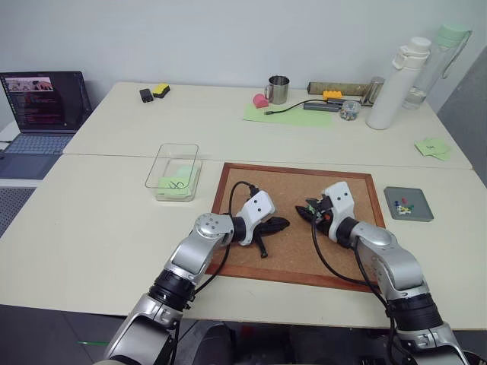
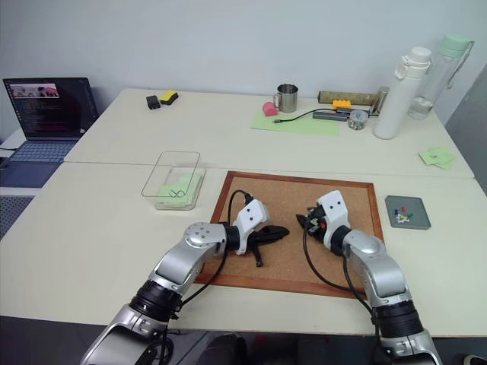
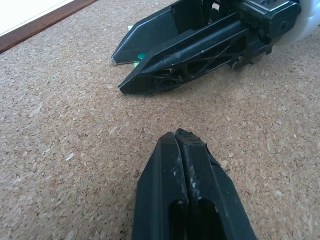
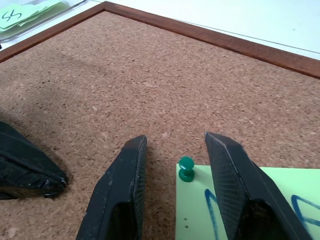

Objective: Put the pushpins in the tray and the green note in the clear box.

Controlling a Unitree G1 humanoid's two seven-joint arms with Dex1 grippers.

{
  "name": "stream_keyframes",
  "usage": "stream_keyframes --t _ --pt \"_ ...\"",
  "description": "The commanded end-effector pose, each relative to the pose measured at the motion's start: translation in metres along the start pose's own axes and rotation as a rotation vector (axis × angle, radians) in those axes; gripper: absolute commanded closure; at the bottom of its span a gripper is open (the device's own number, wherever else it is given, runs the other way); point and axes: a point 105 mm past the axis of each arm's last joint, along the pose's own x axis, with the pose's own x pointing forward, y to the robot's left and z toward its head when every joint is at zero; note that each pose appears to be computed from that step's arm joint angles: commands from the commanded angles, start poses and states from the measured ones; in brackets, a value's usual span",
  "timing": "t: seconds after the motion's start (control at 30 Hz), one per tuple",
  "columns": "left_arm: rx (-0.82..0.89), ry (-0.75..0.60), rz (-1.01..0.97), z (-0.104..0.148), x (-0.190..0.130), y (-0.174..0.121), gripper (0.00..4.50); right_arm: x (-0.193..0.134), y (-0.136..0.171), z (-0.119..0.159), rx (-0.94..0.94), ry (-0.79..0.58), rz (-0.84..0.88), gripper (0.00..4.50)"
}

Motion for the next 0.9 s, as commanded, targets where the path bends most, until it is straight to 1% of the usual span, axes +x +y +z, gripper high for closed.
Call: stream_keyframes --t 0.03,0.27,0.67,0.9 --pt "-0.034 0.067 0.044 -0.0186 -0.0065 0.0082 4.5 -0.0052 -0.0062 0.0099 -0.009 -0.058 -0.037 2.76" --pt "-0.037 0.066 0.042 -0.0187 -0.0063 0.0073 4.5 -0.0085 -0.0041 0.014 0.016 -0.114 -0.04 2.76" --pt "-0.039 0.067 0.038 -0.0193 -0.0072 0.0062 4.5 -0.0088 -0.0003 0.0066 0.022 -0.133 -0.053 2.76" --pt "-0.042 0.064 0.035 -0.0188 -0.0074 0.0056 4.5 -0.0094 0.0025 0.0099 0.03 -0.205 -0.053 2.76"
